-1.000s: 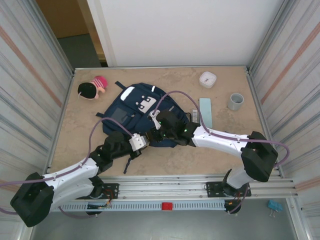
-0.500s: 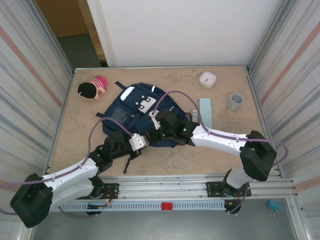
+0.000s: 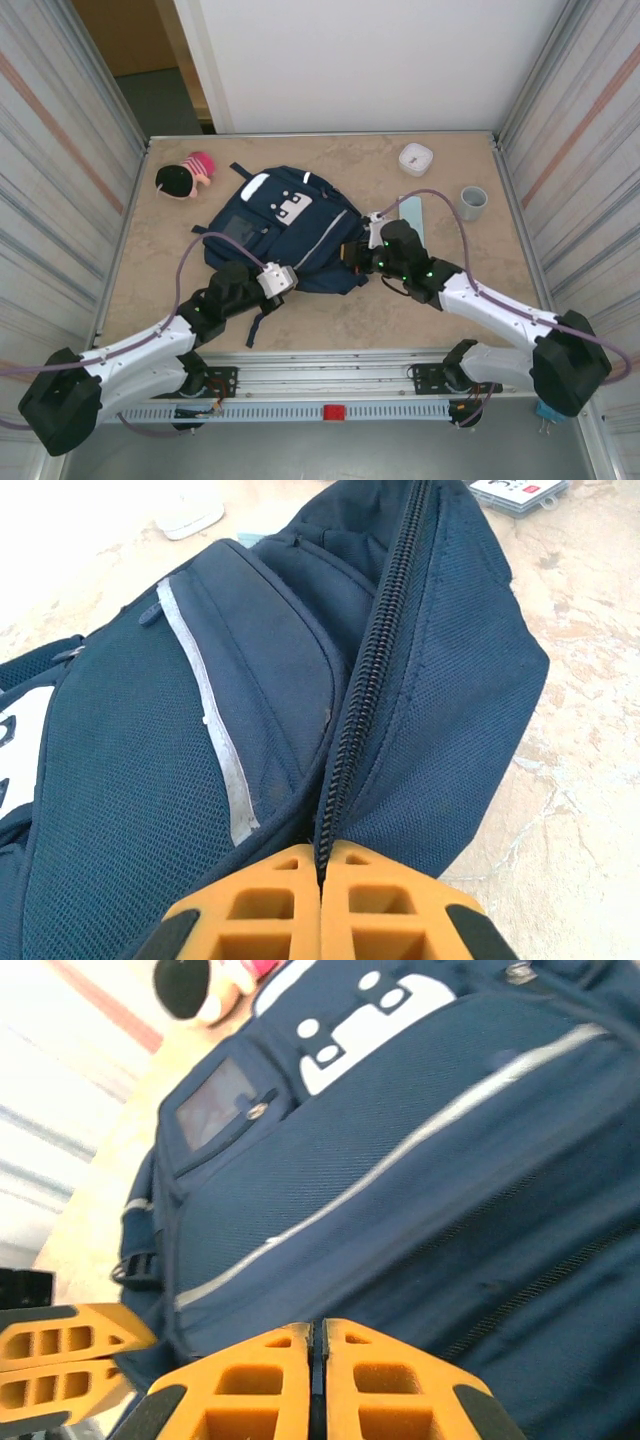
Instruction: Pack the student bag
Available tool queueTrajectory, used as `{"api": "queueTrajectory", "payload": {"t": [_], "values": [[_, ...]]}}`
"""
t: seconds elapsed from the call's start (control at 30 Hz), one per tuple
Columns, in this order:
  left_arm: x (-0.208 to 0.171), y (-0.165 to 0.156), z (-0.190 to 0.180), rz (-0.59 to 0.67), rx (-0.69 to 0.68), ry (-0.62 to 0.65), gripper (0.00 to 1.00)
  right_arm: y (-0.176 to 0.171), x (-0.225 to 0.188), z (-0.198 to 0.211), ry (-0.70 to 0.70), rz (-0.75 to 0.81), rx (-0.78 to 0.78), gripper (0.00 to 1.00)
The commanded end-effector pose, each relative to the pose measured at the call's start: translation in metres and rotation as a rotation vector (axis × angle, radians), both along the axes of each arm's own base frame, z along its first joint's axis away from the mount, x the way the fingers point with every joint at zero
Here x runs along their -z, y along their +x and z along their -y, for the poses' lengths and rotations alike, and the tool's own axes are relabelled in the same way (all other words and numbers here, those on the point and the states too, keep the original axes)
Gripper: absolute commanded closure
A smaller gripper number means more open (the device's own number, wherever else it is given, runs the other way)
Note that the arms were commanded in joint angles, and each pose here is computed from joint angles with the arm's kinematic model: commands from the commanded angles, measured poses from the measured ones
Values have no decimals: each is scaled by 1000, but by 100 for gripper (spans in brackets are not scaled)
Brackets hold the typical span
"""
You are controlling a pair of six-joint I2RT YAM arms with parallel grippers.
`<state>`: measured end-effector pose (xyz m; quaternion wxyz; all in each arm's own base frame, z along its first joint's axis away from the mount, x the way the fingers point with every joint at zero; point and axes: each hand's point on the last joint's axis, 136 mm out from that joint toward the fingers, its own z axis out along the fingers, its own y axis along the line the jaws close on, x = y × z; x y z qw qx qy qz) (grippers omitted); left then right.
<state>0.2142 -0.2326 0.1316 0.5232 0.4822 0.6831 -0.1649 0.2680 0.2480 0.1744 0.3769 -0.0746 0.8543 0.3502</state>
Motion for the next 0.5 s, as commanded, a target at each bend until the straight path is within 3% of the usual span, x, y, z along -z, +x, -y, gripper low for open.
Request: {"api": "queueTrajectory", "payload": {"t": [0.0,0.07,0.1,0.2,0.27,0.37,0.47], "values": [[-25,14,-9,37,-97,-44,100,14,4,44,54,-59,188,100],[-27,17,-13,11,-139,-56,100,19,9,59,124,-97,238,100],[-27,16,-14,-17,-151,-63,95,19,9,59,150,-96,230,100],[-31,9,-9,-158,-155,-96,66,13,1,48,158,-74,157,100],[-37,8,-13,-267,-228,-151,34,6,1,40,117,-75,122,100],[-36,26,-53,-395,-582,-266,22,-5,5,32,90,-89,108,100],[-18,24,-91,-575,-854,-356,20,-18,11,21,74,-99,95,100]]}}
